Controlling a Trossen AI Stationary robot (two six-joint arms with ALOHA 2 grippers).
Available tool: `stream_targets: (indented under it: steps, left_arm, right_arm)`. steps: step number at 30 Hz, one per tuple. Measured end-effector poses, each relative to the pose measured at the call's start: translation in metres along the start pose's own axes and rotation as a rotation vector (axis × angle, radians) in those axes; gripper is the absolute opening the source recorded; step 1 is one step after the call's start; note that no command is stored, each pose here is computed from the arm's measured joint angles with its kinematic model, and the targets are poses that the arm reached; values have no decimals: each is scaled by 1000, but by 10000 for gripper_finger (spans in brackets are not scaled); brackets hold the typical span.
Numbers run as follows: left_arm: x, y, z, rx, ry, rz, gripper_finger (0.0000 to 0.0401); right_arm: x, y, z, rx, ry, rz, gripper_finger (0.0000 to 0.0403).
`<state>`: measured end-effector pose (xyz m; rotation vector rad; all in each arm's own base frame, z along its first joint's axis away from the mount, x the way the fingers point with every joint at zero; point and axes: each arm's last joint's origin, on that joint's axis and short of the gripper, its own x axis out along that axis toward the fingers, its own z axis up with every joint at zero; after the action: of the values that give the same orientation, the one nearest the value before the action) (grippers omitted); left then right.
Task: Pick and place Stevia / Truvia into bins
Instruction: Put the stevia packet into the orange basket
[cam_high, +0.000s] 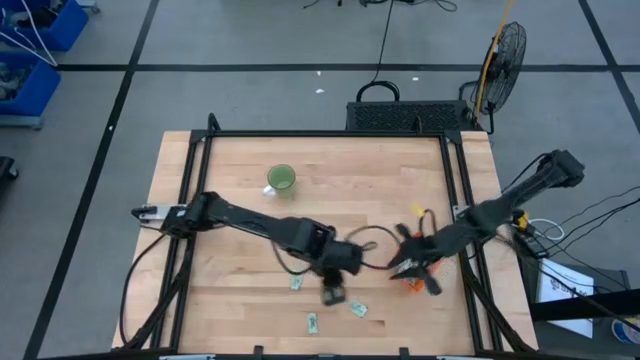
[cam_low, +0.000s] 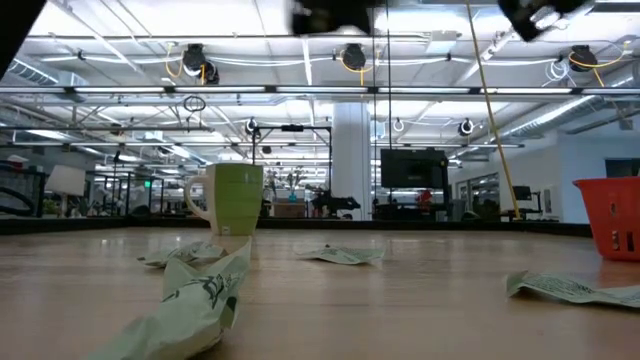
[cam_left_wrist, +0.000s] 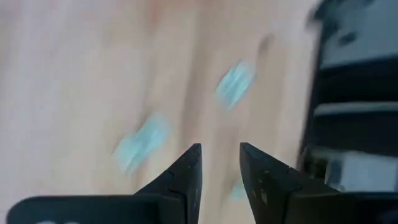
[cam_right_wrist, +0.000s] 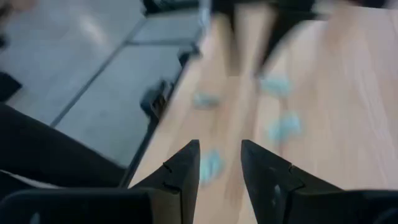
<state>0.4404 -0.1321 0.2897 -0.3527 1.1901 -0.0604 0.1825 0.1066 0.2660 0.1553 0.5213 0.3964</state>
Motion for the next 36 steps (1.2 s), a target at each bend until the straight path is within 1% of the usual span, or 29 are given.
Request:
stream_targets:
  steps: [1,3,5,6,7,9,12,15,17,20,24,26,30,33,34,36]
  left_arm:
    - [-13,1,-9,-20,48,45,110]
    - [-42,4,-28,-77,126,155,108]
    - [-71,7,-46,-138,158,280,107]
    - [-87,7,-53,-167,132,316,107]
    - [-99,6,-57,-182,76,328,106]
    - [-128,2,-65,-196,-65,317,106]
    - [-163,4,-75,-287,-262,359,106]
    - [-184,6,-83,-343,-387,417,106]
    - [-194,7,-88,-350,-441,434,106]
    - [-200,8,-90,-353,-474,447,106]
    - [-196,8,-89,-330,-445,452,106]
    - [-194,9,-88,-324,-430,452,106]
    - [-189,8,-87,-324,-407,454,106]
    - [-187,9,-87,-318,-391,462,106]
    - [-187,9,-87,-315,-385,458,106]
    - [-187,9,-87,-310,-376,452,106]
  right_arm:
    - [9,0,2,-46,-28,2,109]
    - [28,-4,6,-98,-77,-8,109]
    - [45,-8,10,-141,-90,-22,109]
    - [53,-12,10,-161,-76,-21,109]
    - [62,-14,10,-174,-66,-2,109]
    - [78,-18,9,-168,-31,47,109]
    - [99,-23,-8,-136,78,92,109]
    - [121,-25,-29,-138,186,148,110]
    - [132,-24,-41,-160,229,168,112]
    - [150,-26,-56,-159,254,186,125]
    - [165,-29,-64,-126,216,185,158]
    - [170,-30,-69,-145,216,189,175]
    - [178,-30,-84,-210,267,194,200]
    - [184,-31,-94,-245,295,159,201]
    - [185,-32,-97,-254,305,130,198]
    - [185,-33,-99,-254,326,113,184]
